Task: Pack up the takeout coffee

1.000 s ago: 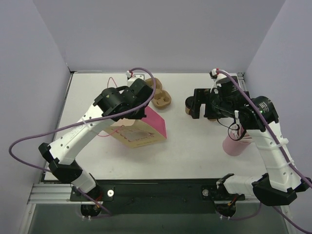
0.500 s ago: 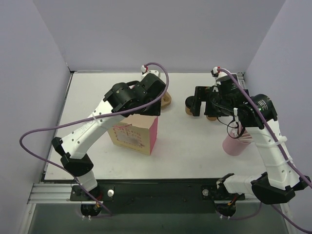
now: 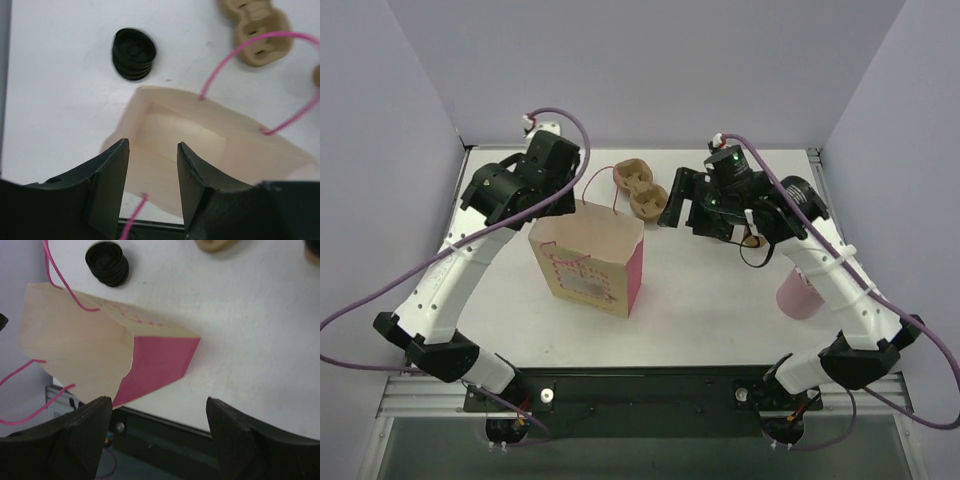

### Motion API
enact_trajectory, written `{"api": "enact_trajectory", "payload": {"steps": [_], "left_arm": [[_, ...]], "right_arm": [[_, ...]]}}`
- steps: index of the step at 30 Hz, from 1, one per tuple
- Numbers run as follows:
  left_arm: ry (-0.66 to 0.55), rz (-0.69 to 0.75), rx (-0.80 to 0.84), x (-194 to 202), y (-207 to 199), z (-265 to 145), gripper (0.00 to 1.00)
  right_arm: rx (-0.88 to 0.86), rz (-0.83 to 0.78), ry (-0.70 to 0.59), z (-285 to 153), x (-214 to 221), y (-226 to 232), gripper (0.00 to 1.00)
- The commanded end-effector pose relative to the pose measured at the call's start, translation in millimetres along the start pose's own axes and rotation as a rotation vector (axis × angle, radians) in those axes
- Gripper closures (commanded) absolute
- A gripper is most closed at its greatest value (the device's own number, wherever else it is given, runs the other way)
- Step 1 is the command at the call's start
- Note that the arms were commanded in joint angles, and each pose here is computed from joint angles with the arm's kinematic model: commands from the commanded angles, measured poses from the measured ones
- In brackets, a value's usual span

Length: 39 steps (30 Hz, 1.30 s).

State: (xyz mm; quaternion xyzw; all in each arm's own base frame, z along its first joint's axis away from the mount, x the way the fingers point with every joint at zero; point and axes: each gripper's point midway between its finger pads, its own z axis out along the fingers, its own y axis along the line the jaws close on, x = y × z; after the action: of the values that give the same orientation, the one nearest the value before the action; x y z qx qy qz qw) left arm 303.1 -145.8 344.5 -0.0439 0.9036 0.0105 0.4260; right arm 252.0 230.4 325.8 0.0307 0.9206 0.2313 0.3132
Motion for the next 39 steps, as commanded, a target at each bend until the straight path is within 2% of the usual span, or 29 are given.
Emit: {"api": "enact_trajectory", "payload": {"steps": [1, 10, 16, 19, 20, 23, 26, 29, 35, 39], "left_arm": [[-0.060, -0.084, -0.051, -1.8, 59.5, -3.4, 0.47], [-0.033, -0.100, -0.036, 20.7, 85.7, 5.9, 0.43], [-0.010, -0.096, 0.038, 26.6, 78.7, 11.7, 0.43], [0.002, -0.090, 0.078, 32.3, 72.1, 12.8, 0.43], [0.017, -0.088, 0.090, 36.4, 69.1, 14.9, 0.43], [0.021, -0.086, 0.105, 36.3, 67.5, 11.9, 0.43], [0.025, -0.085, 0.140, 34.5, 60.4, 6.4, 0.43], [0.029, -0.097, 0.217, 29.5, 45.4, -3.0, 0.43], [0.065, -0.124, 0.352, 28.6, 18.8, -11.4, 0.43], [0.107, -0.122, 0.404, 37.0, 7.4, -9.5, 0.43]], "right_arm": [[-0.008, 0.153, 0.071, 18.1, 16.8, 25.6, 0.23], [0.037, 0.116, 0.148, 56.5, 46.9, 42.7, 0.28], [0.078, 0.085, 0.161, 74.1, 50.5, 37.7, 0.38], [0.076, 0.061, 0.162, 77.9, 49.5, 38.3, 0.58], [0.075, 0.056, 0.163, 78.1, 49.1, 38.6, 0.69], [0.074, 0.037, 0.156, 75.6, 47.2, 35.6, 0.86], [0.073, 0.021, 0.142, 63.5, 45.9, 27.8, 0.96], [0.091, 0.004, 0.135, 53.8, 46.3, 15.0, 1.00], [0.173, -0.016, 0.099, 34.1, 44.6, -18.1, 1.00], [0.176, -0.007, 0.108, 32.0, 45.9, -25.0, 0.95]]}}
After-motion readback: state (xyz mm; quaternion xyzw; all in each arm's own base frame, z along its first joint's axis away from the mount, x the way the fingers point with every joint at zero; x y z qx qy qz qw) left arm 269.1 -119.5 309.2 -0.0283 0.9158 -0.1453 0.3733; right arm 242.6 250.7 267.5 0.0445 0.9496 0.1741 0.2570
